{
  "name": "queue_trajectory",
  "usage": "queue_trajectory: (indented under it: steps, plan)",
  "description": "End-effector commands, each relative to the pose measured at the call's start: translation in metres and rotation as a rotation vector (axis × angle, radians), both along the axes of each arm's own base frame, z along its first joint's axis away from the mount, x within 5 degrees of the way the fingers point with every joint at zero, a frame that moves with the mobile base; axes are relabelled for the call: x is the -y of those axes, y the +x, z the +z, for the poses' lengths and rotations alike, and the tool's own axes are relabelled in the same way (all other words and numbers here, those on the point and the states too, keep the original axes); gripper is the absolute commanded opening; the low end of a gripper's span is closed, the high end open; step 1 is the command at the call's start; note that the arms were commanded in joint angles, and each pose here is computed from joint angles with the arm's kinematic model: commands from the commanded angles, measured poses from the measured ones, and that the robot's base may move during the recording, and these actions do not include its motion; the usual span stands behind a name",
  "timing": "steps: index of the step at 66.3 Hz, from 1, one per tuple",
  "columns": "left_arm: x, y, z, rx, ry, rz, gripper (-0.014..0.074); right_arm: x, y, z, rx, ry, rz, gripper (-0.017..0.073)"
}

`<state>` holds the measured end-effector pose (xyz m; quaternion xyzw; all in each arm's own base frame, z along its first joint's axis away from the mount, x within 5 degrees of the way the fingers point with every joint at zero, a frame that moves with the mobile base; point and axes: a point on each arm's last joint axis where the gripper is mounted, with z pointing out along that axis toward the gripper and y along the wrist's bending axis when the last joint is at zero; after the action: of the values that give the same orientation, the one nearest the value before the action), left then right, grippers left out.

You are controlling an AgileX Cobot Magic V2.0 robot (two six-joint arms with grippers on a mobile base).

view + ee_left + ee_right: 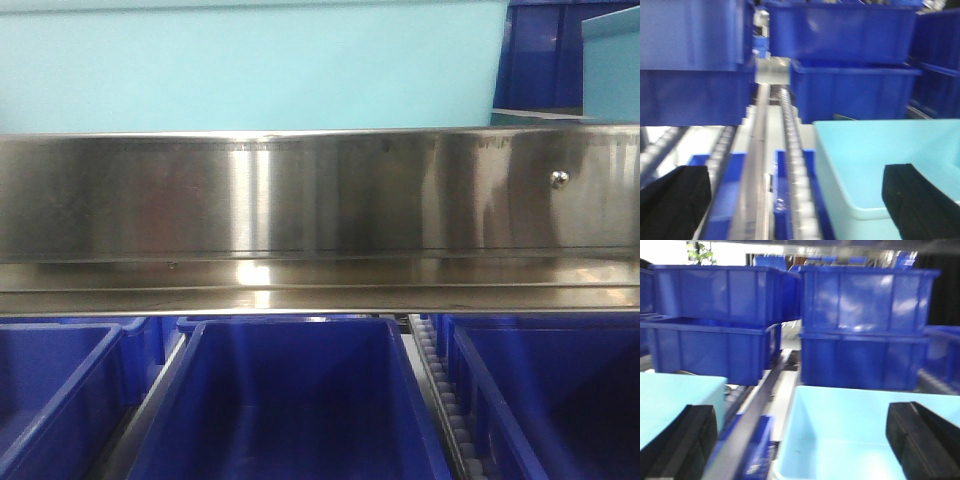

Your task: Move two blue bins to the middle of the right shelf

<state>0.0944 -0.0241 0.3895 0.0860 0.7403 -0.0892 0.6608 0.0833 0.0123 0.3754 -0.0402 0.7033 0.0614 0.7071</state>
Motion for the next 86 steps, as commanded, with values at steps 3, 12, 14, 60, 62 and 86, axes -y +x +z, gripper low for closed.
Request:
queue_trajectory:
  steps: [3, 12, 14, 60, 62, 86]
  plan:
    - [0.012, 0.014, 0.012, -0.038, 0.003, -0.07, 0.061, -0.008, 0.016, 0.02, -0.008, 0.033, 0.063, 0.0568]
    - [0.028, 0.035, 0.024, -0.098, 0.024, -0.135, 0.061, -0.027, 0.042, 0.041, -0.09, 0.015, 0.176, 0.0568]
    - [0.032, 0.039, 0.027, -0.118, 0.031, -0.142, 0.061, -0.032, 0.048, 0.044, -0.122, 0.006, 0.202, 0.0568]
    - [0.072, 0.183, 0.028, -0.74, 0.15, -0.032, 0.0568, -0.117, 0.214, 0.064, -0.879, -0.166, 0.233, 0.0496]
    - [0.071, 0.189, 0.021, -0.767, 0.155, -0.022, 0.0568, -0.119, 0.219, 0.059, -0.896, -0.168, 0.23, 0.0496]
    - [0.084, 0.236, -0.039, -0.944, 0.194, -0.009, 0.0568, -0.139, 0.265, -0.004, -1.075, -0.182, 0.194, 0.0496]
